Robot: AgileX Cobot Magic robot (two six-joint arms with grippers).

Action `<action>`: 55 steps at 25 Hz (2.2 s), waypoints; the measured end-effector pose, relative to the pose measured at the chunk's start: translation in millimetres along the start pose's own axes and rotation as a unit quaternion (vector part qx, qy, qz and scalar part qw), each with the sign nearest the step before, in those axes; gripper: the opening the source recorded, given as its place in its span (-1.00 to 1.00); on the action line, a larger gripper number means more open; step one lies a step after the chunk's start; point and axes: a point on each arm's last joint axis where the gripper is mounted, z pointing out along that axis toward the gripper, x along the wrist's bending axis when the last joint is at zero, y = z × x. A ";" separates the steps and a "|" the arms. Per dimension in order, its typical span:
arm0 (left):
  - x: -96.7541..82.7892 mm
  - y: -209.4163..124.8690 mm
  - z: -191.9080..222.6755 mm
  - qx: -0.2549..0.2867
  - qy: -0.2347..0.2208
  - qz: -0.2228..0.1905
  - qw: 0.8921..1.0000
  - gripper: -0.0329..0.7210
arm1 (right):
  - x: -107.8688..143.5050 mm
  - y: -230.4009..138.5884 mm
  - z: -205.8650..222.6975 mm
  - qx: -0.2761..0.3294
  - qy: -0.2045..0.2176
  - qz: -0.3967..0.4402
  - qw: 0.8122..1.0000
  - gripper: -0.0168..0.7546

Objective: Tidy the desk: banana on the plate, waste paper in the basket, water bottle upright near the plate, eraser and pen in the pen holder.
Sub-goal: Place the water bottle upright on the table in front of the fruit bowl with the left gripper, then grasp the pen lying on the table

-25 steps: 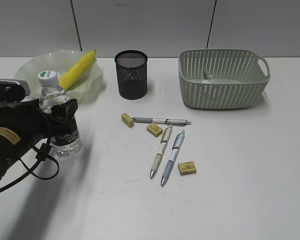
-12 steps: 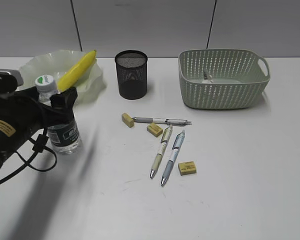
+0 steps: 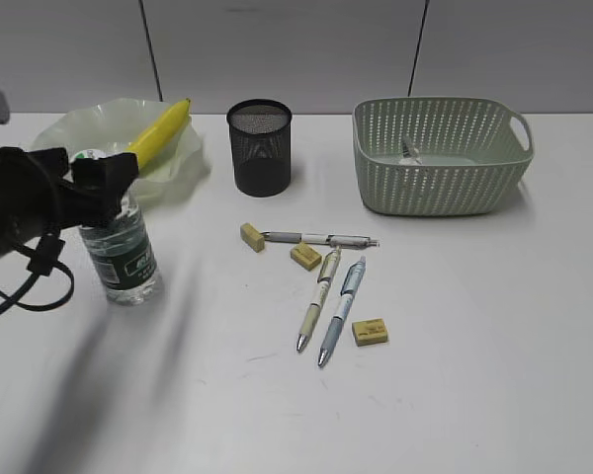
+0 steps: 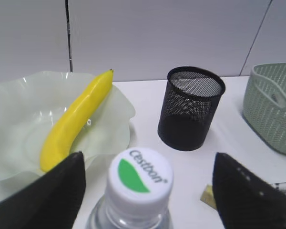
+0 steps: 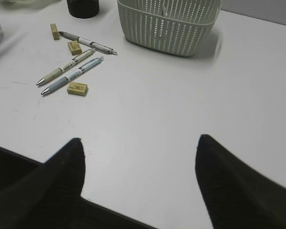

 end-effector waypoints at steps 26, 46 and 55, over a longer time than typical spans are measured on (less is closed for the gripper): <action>-4.0 75.2 -226.0 0.224 -0.091 0.057 0.969 0.52 | -0.1 0.0 0.0 0.000 0.000 0.000 1.000 0.52; 12.1 48.6 -246.0 0.287 -0.049 0.100 0.952 0.51 | 0.0 0.0 0.0 0.000 0.000 0.000 1.000 0.52; 18.1 42.8 -283.2 0.213 -0.062 0.096 0.970 0.37 | 0.0 0.0 0.0 0.000 0.000 0.000 1.000 0.52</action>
